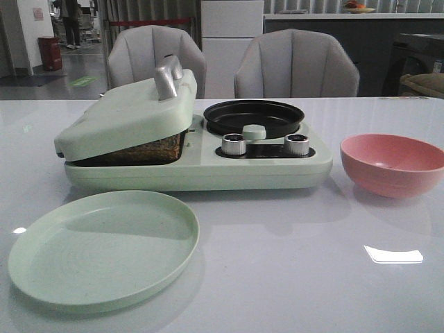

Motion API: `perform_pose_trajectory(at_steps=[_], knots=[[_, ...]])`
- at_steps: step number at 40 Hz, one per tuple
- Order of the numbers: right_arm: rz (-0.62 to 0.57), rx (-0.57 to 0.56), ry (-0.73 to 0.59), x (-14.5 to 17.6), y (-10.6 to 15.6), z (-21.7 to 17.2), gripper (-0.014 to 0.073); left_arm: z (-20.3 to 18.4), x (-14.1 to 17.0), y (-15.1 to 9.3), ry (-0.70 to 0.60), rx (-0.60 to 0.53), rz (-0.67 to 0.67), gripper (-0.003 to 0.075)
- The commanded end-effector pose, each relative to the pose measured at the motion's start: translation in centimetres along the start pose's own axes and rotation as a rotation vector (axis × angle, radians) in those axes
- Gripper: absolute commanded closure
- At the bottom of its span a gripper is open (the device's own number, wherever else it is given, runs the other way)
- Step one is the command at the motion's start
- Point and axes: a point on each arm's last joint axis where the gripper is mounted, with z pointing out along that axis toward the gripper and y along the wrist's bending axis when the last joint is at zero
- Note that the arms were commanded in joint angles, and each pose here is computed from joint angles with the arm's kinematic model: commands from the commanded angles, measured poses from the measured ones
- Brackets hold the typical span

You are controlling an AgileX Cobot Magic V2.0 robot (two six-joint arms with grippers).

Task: Make breakfast with bread and shrimp
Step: 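Release the lid handle and withdraw the left gripper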

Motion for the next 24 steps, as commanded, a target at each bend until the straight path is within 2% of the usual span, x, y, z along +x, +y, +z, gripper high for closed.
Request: perform_pose_trajectory(at_steps=[1, 11, 20, 24], knots=[[0.001, 0.001, -0.097, -1.6, 0.1, -0.1, 0.0036, -2.3, 0.4, -0.1, -0.159, -0.034, -0.035, 0.0189], [0.001, 0.001, -0.105, -1.7, 0.1, -0.1, 0.0036, -6.4, 5.5, -1.2, -0.263, -0.043, -0.048, 0.019], [0.001, 0.001, -0.105, -1.7, 0.1, -0.1, 0.0036, -7.6, 10.3, -1.7, -0.3, -0.073, 0.004, 0.019], [0.001, 0.001, -0.105, -1.7, 0.1, -0.1, 0.0036, -7.9, 11.1, -1.8, -0.332, -0.078, -0.002, 0.019]])
